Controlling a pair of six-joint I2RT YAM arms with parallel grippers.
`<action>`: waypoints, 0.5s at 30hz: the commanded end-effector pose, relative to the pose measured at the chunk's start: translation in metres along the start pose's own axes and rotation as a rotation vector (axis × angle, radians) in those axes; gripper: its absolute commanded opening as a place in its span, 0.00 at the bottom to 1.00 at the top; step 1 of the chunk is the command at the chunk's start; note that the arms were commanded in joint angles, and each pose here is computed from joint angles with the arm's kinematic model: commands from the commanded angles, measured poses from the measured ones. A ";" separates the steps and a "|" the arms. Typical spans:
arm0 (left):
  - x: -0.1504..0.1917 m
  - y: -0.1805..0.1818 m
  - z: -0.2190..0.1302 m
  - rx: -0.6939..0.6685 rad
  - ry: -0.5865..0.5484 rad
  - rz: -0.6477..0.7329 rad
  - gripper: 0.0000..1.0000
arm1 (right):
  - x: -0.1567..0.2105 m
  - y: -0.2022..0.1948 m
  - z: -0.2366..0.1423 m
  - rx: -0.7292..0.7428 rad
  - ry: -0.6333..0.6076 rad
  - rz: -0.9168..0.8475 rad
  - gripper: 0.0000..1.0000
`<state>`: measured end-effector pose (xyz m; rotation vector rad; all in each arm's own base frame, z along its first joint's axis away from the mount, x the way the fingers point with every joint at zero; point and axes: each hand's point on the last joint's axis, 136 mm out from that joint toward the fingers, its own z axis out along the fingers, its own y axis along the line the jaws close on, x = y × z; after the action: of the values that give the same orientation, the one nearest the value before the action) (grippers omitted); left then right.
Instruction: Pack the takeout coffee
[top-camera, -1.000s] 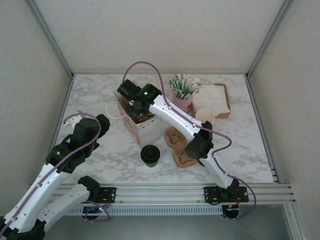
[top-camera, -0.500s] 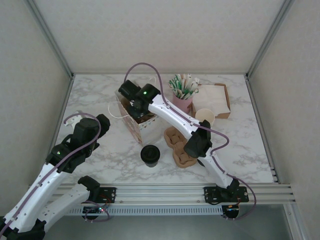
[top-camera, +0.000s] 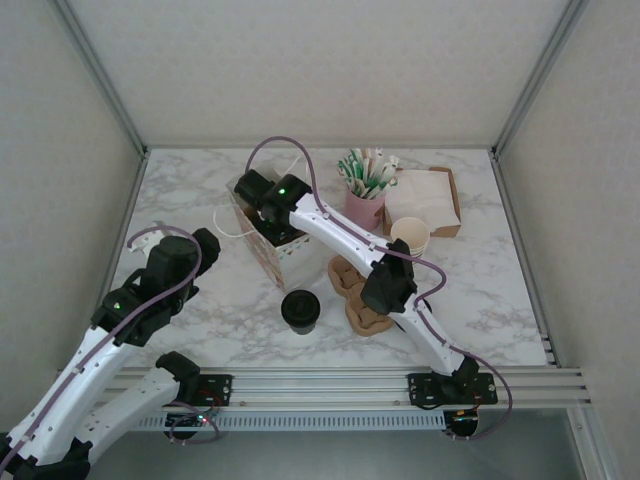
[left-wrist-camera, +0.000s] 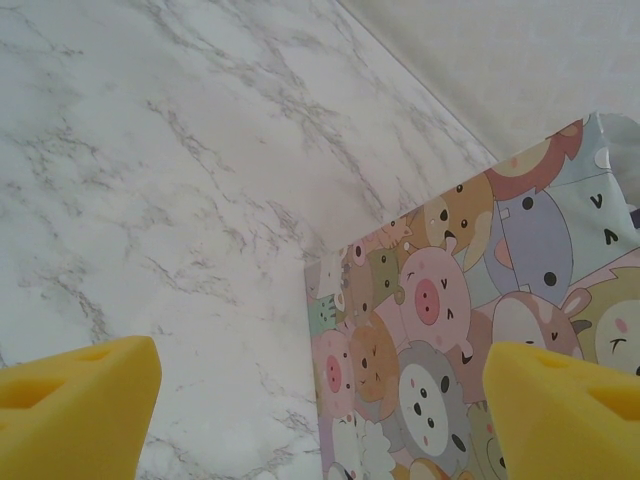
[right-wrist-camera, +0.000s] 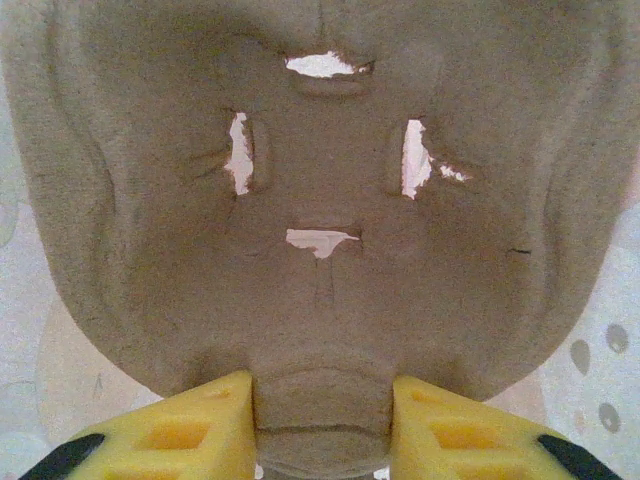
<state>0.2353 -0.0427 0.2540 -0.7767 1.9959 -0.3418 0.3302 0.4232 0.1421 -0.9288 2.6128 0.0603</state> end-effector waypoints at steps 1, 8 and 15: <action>0.000 0.006 -0.003 -0.019 -0.002 0.008 0.84 | 0.010 0.001 0.021 -0.001 0.053 -0.010 0.35; 0.000 0.006 -0.003 -0.017 0.000 0.005 0.84 | 0.017 -0.001 0.037 0.011 0.082 0.013 0.37; 0.001 0.007 -0.003 -0.020 0.000 0.003 0.84 | 0.028 -0.002 0.060 0.032 0.120 0.023 0.38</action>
<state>0.2351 -0.0426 0.2543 -0.7772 1.9946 -0.3433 0.3301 0.4166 0.0940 -0.9365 2.6923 -0.0156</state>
